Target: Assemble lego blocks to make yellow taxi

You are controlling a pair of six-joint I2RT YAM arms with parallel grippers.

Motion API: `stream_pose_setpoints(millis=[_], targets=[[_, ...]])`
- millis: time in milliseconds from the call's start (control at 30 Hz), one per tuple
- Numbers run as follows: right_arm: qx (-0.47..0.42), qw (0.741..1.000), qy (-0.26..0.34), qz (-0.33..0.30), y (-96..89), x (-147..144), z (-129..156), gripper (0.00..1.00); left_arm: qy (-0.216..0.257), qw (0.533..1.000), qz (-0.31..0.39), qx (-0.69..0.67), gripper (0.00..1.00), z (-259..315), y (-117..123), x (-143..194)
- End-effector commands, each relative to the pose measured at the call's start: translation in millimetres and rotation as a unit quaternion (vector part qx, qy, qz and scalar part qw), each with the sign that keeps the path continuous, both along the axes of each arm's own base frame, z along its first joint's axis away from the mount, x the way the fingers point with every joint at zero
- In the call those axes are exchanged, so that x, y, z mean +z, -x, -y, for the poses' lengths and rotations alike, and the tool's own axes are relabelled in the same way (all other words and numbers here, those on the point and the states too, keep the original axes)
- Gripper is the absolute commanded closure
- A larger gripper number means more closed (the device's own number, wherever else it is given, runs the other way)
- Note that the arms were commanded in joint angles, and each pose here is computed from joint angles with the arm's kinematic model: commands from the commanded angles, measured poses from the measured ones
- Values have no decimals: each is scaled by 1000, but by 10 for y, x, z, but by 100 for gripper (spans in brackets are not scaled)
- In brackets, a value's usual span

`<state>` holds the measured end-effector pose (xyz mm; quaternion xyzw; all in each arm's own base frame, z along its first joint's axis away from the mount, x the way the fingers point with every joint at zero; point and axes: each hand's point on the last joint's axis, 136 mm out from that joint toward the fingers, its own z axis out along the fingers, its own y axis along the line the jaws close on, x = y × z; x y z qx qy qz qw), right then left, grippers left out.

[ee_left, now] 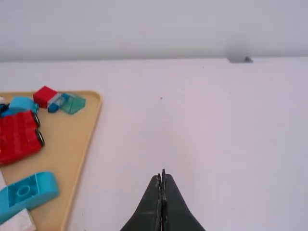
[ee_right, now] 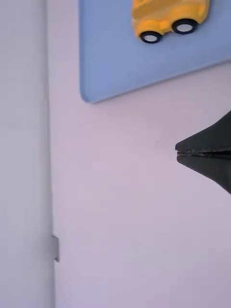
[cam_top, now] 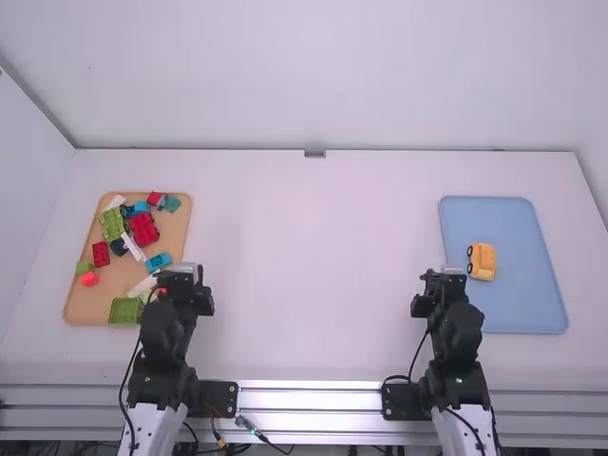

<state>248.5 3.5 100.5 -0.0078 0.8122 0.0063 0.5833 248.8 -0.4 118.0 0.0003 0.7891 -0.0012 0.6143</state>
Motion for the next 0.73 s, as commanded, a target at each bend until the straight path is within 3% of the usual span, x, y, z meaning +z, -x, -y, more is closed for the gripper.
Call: stream_pose_setpoints(millis=[0, 367, 700], targets=[[-2, 1000, -2, 11, 7, 23, 7, 100, -1, 1000, 11, 1, 100, -4, 8, 22], [-2, 997, -2, 78, 13, 330, 7, 100, -1, 998, 70, 1, 100, -4, 32, 292], [-2, 994, -2, 110, 30, 473, 7, 100, -1, 997, 71, 1, 100, -4, 33, 298]])
